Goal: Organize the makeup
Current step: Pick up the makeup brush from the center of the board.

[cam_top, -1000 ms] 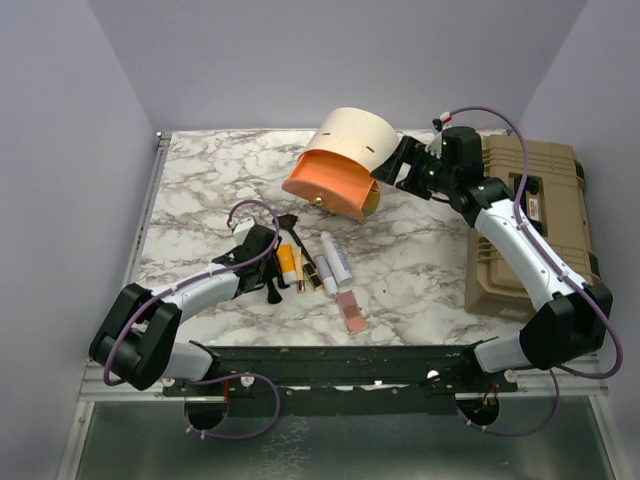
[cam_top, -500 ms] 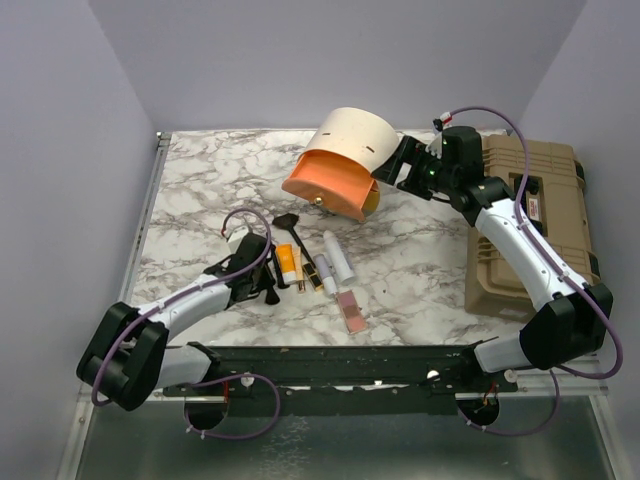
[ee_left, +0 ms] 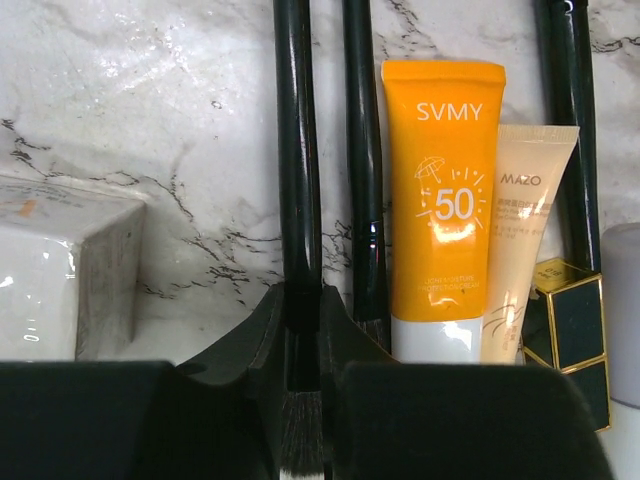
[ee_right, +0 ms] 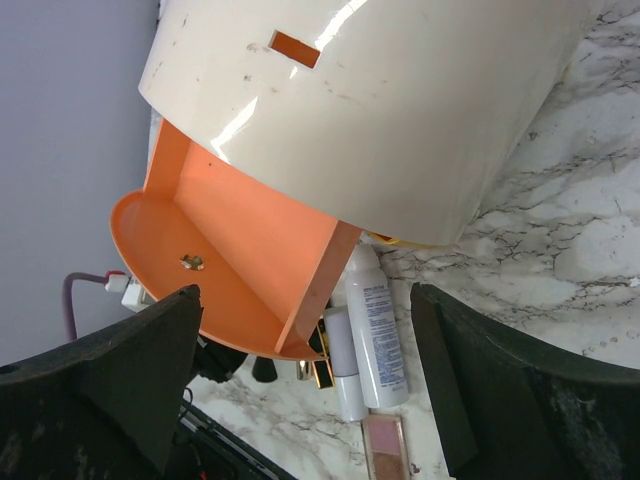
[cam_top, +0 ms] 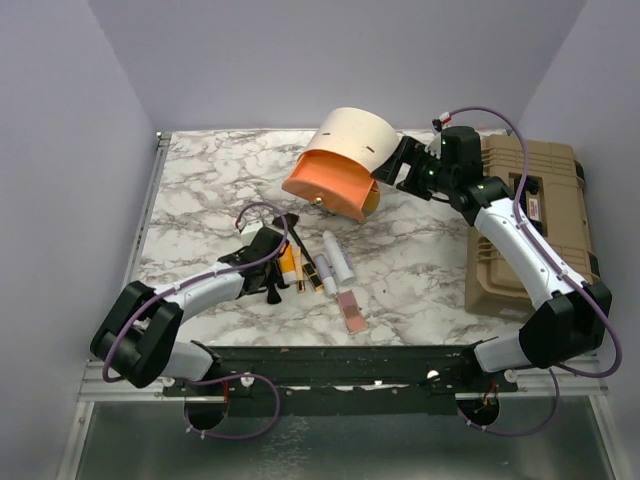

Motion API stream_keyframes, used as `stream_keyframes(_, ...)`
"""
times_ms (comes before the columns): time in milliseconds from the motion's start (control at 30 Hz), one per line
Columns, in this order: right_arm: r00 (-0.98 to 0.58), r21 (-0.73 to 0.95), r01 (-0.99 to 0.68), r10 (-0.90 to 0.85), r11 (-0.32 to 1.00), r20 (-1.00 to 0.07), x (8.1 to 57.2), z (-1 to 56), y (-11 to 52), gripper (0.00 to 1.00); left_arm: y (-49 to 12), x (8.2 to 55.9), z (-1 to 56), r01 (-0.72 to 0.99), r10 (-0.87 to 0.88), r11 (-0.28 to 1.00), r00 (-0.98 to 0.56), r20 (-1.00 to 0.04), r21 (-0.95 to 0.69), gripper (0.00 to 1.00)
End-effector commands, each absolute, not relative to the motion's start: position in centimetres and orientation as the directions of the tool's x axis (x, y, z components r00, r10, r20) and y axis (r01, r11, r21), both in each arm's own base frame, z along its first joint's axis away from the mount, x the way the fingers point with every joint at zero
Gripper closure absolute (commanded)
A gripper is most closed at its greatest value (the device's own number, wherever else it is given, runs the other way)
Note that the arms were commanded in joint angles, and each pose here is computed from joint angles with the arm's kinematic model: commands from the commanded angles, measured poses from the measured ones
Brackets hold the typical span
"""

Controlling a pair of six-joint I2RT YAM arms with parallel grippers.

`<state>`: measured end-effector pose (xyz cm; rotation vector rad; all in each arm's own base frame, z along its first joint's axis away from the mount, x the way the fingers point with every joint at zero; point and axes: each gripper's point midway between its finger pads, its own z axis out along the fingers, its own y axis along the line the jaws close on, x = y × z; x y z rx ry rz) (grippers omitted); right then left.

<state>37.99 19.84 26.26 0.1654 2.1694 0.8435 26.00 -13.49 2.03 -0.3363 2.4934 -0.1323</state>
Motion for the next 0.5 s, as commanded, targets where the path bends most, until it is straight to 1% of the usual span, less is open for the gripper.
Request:
stream_keyframes(0, -0.676, 0.616, -0.138, 0.380, 0.776, -0.631, 38.3, 26.3, 19.8, 0.08, -12.3, 23.9, 0.2, -0.207, -0.222, 0.974, -0.825, -0.519, -0.088, 0.92)
stream_keyframes(67, -0.675, 0.614, -0.138, 0.380, 0.777, -0.632, 38.4, 26.4, 19.8, 0.08, -12.6, 24.1, 1.1, -0.190, -0.217, 0.976, -0.812, -0.542, -0.106, 0.94)
stream_keyframes(133, -0.678, 0.616, -0.142, 0.377, 0.775, -0.631, 38.3, 26.4, 19.9, 0.08, -12.7, 24.8, 2.7, -0.190, -0.233, 0.972, -0.778, -0.584, -0.134, 0.99)
stream_keyframes(167, -0.678, 0.618, -0.146, 0.377, 0.773, -0.631, 38.3, 26.4, 20.0, 0.08, -12.7, 25.1, 3.6, -0.190, -0.244, 0.970, -0.757, -0.606, -0.153, 1.00)
stream_keyframes(300, -0.672, 0.620, -0.158, 0.377, 0.768, -0.638, 38.3, 26.8, 20.0, 0.08, -12.7, 26.4, 8.1, -0.179, -0.294, 0.955, -0.654, -0.697, -0.236, 1.00)
stream_keyframes(400, -0.656, 0.619, -0.161, 0.386, 0.768, -0.649, 38.3, 27.0, 19.8, 0.08, -13.0, 26.9, 11.2, -0.146, -0.322, 0.944, -0.592, -0.739, -0.295, 1.00)
stream_keyframes(467, -0.638, 0.626, -0.192, 0.388, 0.756, -0.665, 38.0, 27.8, 20.0, 0.08, -13.1, 27.1, 12.7, -0.125, -0.329, 0.941, -0.564, -0.757, -0.315, 1.00)
